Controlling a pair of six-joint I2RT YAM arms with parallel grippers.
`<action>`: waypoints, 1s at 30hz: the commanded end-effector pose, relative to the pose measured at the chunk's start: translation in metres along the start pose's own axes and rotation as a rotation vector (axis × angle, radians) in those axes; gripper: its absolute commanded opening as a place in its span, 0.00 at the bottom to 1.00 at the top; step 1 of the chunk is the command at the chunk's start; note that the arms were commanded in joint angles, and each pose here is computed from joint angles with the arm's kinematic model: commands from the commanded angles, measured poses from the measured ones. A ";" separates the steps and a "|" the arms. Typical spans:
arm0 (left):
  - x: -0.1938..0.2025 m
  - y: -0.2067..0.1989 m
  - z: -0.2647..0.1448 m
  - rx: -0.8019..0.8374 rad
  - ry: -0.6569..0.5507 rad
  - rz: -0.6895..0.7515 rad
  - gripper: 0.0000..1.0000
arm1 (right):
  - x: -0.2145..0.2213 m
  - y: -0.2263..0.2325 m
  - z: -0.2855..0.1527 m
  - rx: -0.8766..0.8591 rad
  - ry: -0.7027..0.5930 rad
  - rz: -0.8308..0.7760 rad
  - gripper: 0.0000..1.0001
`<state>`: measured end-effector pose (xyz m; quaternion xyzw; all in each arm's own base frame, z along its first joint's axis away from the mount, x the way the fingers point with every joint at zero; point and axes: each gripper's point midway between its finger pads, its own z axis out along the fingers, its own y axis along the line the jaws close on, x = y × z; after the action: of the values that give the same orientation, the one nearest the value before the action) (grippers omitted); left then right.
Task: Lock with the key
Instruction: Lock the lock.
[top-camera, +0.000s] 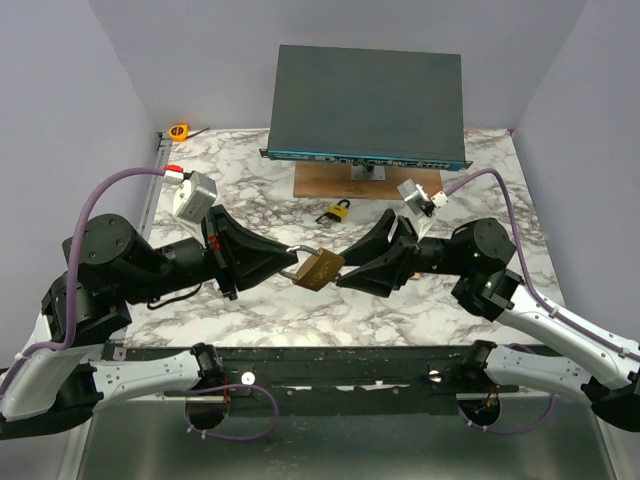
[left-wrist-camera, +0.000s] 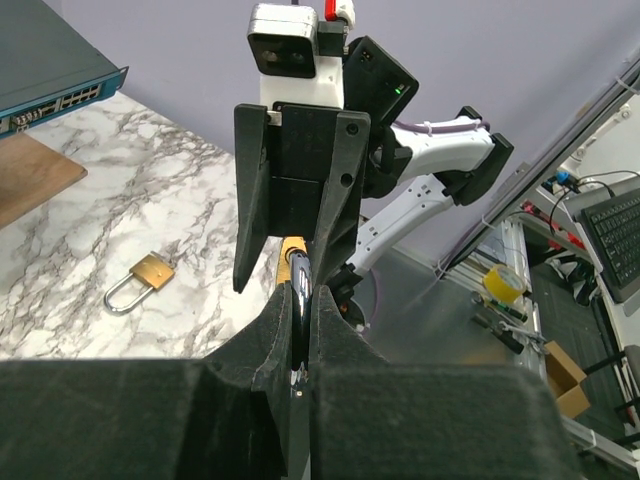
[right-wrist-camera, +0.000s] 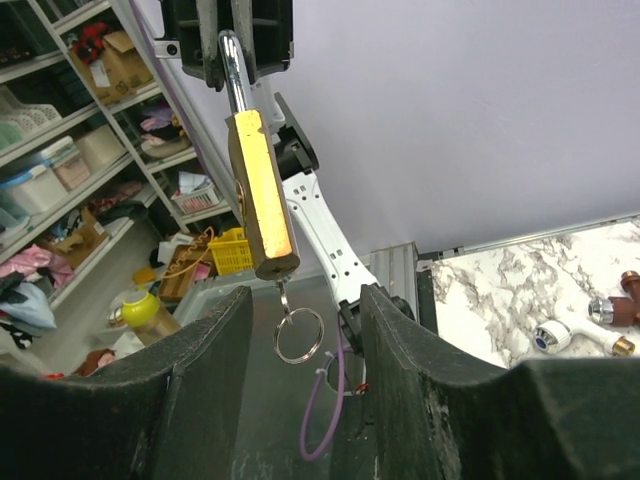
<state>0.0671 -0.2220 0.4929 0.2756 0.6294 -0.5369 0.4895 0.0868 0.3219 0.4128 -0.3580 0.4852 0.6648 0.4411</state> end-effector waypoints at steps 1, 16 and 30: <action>-0.039 -0.022 -0.005 0.077 -0.139 0.012 0.00 | -0.013 0.014 0.002 -0.058 -0.023 -0.029 0.47; -0.039 -0.020 -0.001 0.071 -0.138 0.013 0.00 | 0.000 0.012 0.001 -0.076 0.016 -0.004 0.33; -0.046 -0.017 -0.001 0.049 -0.165 0.013 0.00 | 0.010 0.007 0.002 -0.066 0.044 0.005 0.10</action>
<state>0.0720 -0.2307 0.4888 0.2772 0.6366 -0.5322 0.4845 0.0802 0.3239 0.4097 -0.3732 0.4783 0.6735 0.4223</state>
